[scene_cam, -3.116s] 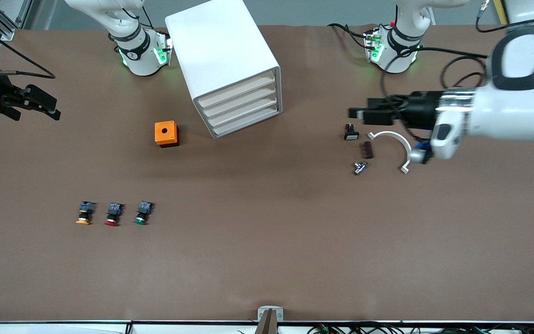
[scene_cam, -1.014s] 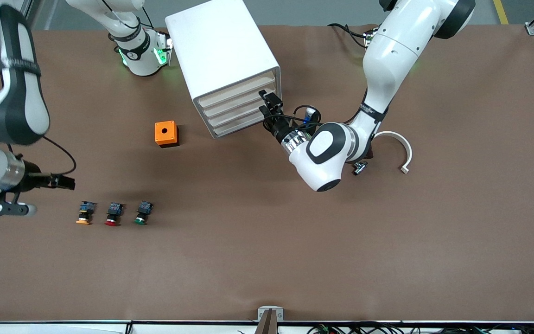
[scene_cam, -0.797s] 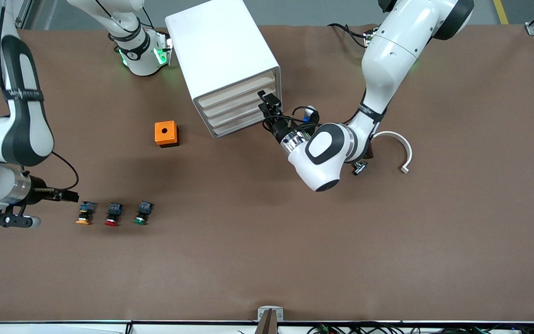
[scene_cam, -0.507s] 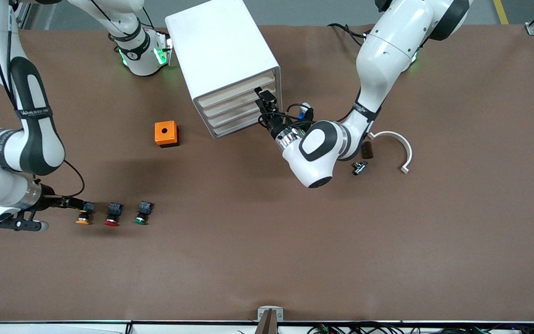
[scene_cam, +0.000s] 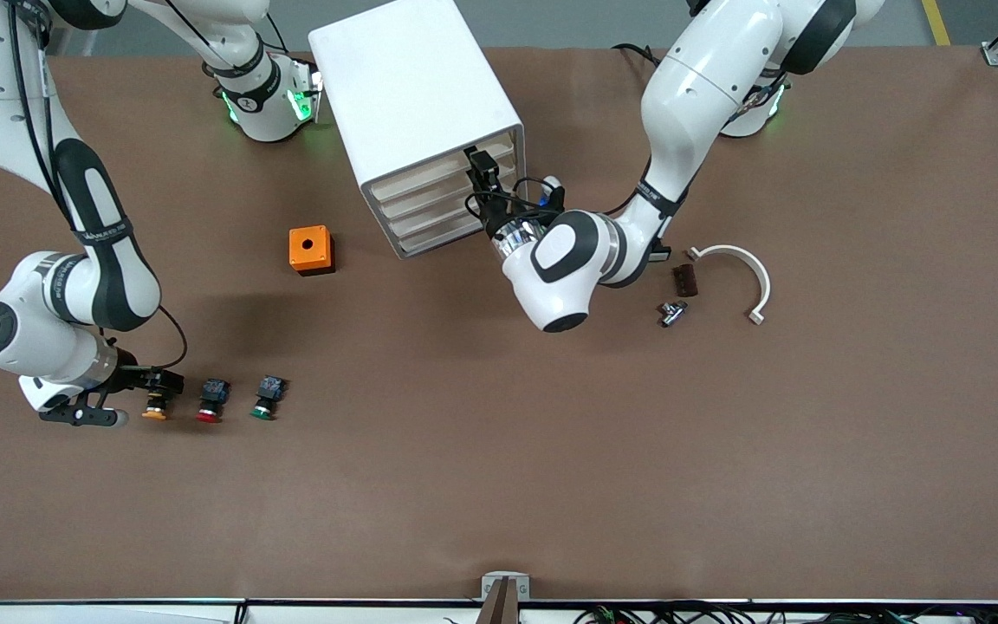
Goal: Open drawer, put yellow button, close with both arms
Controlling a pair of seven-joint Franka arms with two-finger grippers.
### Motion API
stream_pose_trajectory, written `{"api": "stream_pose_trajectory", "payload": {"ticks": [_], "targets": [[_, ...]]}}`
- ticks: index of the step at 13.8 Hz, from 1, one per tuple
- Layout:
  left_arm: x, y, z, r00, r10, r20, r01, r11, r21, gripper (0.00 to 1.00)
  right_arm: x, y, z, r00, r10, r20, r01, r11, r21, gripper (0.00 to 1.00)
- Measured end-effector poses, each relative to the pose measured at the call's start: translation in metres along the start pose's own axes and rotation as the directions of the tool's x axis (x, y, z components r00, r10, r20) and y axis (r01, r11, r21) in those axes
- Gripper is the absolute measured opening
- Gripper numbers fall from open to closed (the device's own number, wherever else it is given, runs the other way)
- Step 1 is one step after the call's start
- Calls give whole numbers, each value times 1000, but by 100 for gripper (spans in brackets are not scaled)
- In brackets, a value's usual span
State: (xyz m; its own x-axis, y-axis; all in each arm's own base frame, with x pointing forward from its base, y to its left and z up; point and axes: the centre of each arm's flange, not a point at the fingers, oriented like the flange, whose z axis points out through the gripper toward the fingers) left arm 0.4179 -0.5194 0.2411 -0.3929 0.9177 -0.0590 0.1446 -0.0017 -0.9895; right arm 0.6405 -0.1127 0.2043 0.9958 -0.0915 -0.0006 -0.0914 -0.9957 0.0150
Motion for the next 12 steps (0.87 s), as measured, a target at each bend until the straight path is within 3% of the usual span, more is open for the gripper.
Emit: {"api": "stream_pose_trajectory", "payload": {"ticks": [2,4,6,10,11,12], "targets": [[-2,-1,8,1000,0,-12,0,1000,1,36,-2,0,12,1000,0,13,0,1000,1,98],[-2,1,10,1000,-3,-15,3,1000,3,30,-3,0,21,1000,1,23,-1,1000,2,98],[-1,3,10,1000,-8,-14,8,1000,4,11,-3,1,23,1000,2,26,-2,1000,2,93],[-1,4,10,999,-36,-10,36,999,13,8,-2,1,23,1000,2,25,-2,1000,2,47],[-1,5,9,999,-39,-9,39,999,14,8,-2,1,22,1000,2,24,-2,1000,2,37],[0,5,9,999,-41,-8,41,999,15,8,-2,1,22,1000,3,23,-3,1000,2,34]]}}
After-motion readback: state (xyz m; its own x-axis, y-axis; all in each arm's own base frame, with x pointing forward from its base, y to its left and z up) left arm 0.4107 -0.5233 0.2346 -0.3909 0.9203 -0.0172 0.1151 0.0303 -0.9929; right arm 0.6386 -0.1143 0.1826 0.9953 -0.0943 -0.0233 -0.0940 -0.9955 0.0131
